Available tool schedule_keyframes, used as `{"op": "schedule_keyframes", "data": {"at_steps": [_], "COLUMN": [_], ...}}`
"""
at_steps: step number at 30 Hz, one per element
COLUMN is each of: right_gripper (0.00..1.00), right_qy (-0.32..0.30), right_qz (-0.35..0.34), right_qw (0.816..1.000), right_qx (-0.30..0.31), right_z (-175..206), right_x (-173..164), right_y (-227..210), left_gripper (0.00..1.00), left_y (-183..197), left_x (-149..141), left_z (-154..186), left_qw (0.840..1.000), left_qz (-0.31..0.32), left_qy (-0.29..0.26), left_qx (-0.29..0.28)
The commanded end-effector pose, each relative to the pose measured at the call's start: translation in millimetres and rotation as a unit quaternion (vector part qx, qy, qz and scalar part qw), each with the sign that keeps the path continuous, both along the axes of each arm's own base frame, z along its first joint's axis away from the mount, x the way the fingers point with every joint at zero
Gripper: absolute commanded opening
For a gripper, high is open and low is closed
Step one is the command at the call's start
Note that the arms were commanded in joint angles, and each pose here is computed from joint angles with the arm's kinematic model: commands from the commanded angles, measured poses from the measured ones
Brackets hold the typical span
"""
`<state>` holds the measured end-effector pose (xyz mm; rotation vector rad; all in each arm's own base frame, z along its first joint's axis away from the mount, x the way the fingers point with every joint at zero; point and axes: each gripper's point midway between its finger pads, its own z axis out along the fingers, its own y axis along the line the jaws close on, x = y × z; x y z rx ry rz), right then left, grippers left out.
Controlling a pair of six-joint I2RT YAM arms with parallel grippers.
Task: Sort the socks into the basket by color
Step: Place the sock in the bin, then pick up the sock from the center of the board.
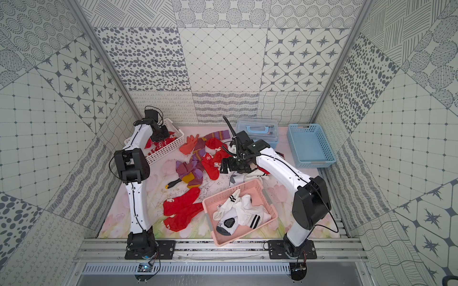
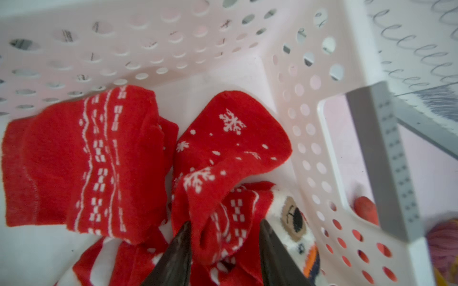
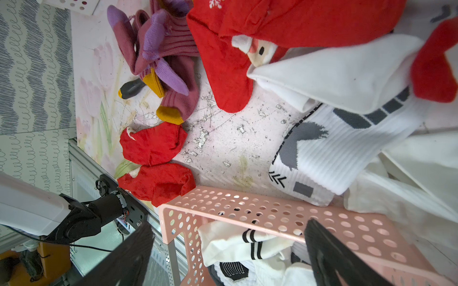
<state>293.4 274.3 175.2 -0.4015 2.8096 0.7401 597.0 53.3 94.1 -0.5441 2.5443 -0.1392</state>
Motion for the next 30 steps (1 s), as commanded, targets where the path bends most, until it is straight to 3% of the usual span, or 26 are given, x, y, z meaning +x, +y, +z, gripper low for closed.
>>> {"op": "schedule_keyframes", "data": {"at_steps": [1, 5, 11, 20, 30], "right_gripper": [0.98, 0.98, 0.98, 0.98, 0.95], "right_qy": [-0.014, -0.017, -0.022, -0.030, -0.033], "right_qz": [0.012, 0.014, 0.019, 0.023, 0.023], "right_qw": [1.000, 1.000, 0.999, 0.999, 0.996], "right_qx": [0.011, 0.013, 0.019, -0.009, -0.081], "right_z": [8, 8, 9, -8, -61], "right_x": [7, 10, 16, 35, 71], "right_y": [6, 8, 14, 20, 22], "left_gripper": [0.54, 0.60, 0.60, 0.60, 0.60], "left_y": [-3, -11, -32, -85, -111], "left_x": [0, -11, -43, -115, -201], "left_z": [38, 60, 85, 99, 107], "left_qw": [0.999, 0.998, 0.997, 0.995, 0.994], "left_qz": [-0.009, -0.021, -0.043, -0.087, -0.094], "left_qy": [-0.037, -0.052, -0.060, -0.053, -0.048], "left_qx": [0.000, -0.007, -0.010, -0.019, -0.035]}}
